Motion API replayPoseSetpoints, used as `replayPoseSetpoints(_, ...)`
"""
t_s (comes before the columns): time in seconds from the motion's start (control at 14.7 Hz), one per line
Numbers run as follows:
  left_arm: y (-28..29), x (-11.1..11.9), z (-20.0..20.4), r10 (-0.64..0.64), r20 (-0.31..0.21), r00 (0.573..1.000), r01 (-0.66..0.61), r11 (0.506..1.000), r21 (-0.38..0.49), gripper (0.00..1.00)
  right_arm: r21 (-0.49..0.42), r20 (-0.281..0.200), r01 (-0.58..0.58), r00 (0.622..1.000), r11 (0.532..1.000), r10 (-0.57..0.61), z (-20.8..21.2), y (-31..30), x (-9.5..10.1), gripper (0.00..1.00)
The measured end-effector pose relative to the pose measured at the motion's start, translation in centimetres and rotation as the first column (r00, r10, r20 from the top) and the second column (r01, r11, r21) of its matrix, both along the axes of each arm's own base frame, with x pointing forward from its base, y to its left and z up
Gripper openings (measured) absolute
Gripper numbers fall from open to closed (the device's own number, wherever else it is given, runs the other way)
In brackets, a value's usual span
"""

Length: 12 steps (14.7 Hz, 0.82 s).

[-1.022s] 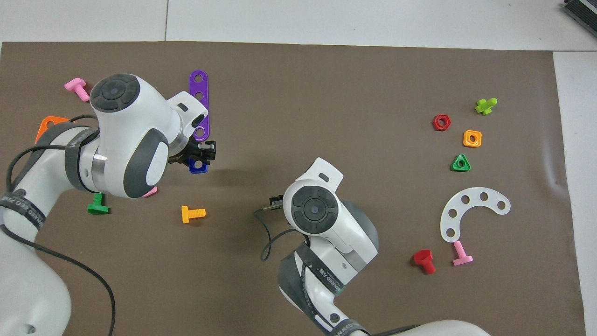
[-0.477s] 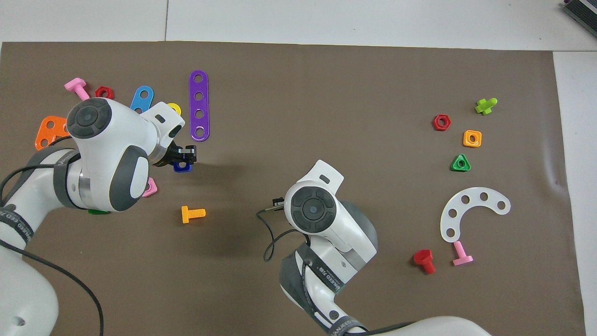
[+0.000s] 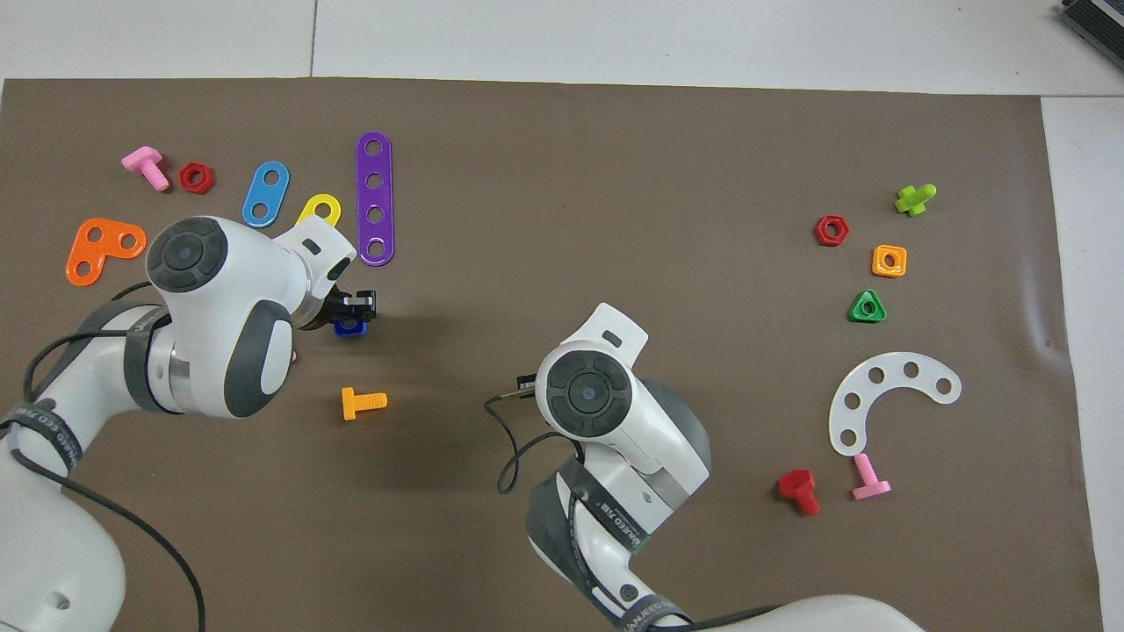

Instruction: Unscrew and place screws in storage area

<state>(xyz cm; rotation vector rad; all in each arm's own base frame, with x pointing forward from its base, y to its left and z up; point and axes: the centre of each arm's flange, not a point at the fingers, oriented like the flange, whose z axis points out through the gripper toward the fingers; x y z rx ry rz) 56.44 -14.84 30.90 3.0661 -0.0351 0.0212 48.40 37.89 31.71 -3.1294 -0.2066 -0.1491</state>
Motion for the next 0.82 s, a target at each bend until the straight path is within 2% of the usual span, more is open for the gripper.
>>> replayPoseSetpoints(0.07,-0.1,-0.1,-0.1,-0.001,-0.001,1.000,0.001,1.000,0.000,0.46,0.000,0.000,0.000,1.000,1.000,0.000,0.0,0.0,0.0,0.25)
replayPoseSetpoints(0.14,-0.1,-0.1,-0.1,-0.002,-0.001,1.000,0.002,1.000,0.000,0.46,0.000,0.000,0.000,1.000,1.000,0.000,0.0,0.0,0.0,0.19)
replayPoseSetpoints(0.34,-0.1,-0.1,0.0,-0.002,0.000,1.000,0.002,1.000,0.000,0.47,0.003,0.004,0.007,1.000,1.000,-0.007,0.3,-0.1,0.1,0.19)
replayPoseSetpoints(0.41,-0.1,-0.1,0.0,-0.002,0.000,1.000,0.002,1.000,0.000,0.52,0.006,0.010,0.019,1.000,1.000,-0.019,0.7,-0.5,0.4,0.19)
replayPoseSetpoints(0.48,-0.1,-0.1,0.0,-0.003,0.000,1.000,0.003,1.000,0.000,0.61,0.012,0.018,0.037,0.999,0.999,-0.037,1.3,-1.3,1.1,0.19)
replayPoseSetpoints(0.68,-0.1,-0.1,0.0,-0.003,0.001,1.000,0.003,1.000,0.000,0.95,0.014,0.032,0.124,0.992,0.992,-0.125,3.9,-6.2,3.9,0.19)
replayPoseSetpoints(0.75,-0.1,-0.1,0.0,-0.003,0.002,1.000,0.003,1.000,0.000,1.00,0.005,0.027,0.151,0.988,0.989,-0.151,4.8,-8.3,4.7,0.19)
replayPoseSetpoints(0.82,-0.1,-0.1,0.1,-0.003,0.002,1.000,0.003,1.000,0.000,1.00,-0.008,0.018,0.171,0.985,0.985,-0.171,5.6,-10.4,5.4,0.19)
